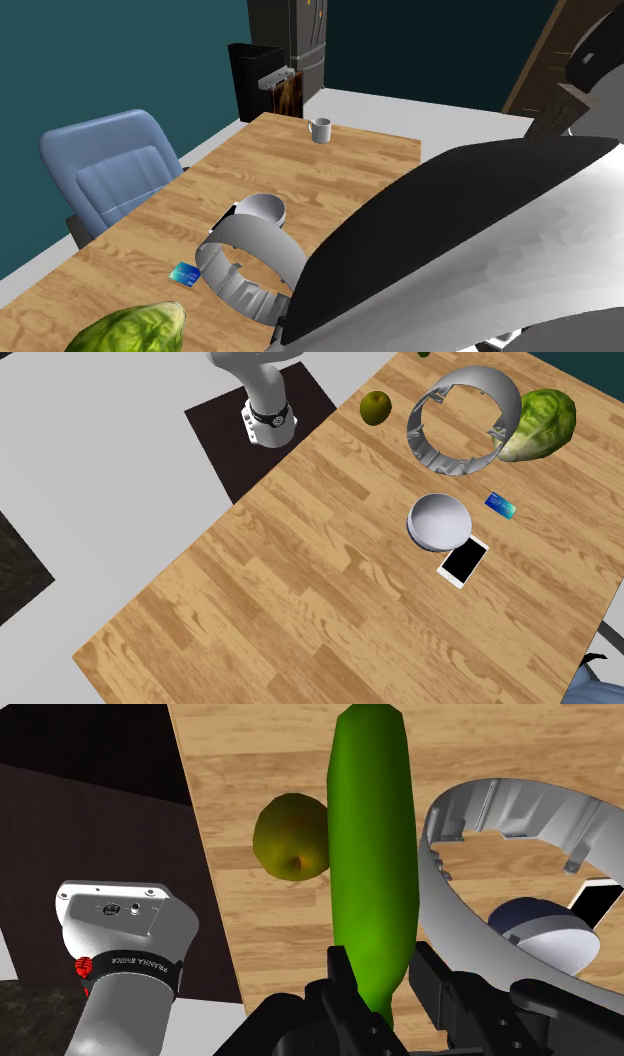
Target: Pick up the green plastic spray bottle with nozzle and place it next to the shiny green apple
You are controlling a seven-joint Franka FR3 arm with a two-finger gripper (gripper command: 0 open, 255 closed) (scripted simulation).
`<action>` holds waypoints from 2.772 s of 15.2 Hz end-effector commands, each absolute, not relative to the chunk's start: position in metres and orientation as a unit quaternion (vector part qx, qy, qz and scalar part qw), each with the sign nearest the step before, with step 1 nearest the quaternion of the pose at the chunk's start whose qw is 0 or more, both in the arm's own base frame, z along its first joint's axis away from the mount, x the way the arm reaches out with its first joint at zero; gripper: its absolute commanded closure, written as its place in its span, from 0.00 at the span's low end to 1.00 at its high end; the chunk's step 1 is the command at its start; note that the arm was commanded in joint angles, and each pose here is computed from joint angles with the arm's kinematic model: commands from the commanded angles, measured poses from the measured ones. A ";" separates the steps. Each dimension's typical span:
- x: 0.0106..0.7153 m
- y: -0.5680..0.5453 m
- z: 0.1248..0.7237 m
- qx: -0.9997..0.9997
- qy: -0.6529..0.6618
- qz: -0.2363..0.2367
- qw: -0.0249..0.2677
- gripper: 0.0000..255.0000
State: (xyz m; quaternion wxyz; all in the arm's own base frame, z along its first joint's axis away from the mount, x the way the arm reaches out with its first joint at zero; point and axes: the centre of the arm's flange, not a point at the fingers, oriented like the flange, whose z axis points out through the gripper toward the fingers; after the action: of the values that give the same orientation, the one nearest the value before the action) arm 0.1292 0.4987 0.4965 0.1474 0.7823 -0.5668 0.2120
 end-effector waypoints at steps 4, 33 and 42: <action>0.129 0.498 0.470 0.782 -0.567 0.212 0.147 1.00; 0.129 0.498 0.318 0.782 -0.567 0.212 0.147 1.00; 0.129 0.498 0.318 0.782 -0.567 0.212 0.147 0.00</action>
State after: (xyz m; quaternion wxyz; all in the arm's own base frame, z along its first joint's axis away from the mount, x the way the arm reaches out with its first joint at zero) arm 0.1295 0.4979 0.3187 0.1470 0.7822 -0.5670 0.2120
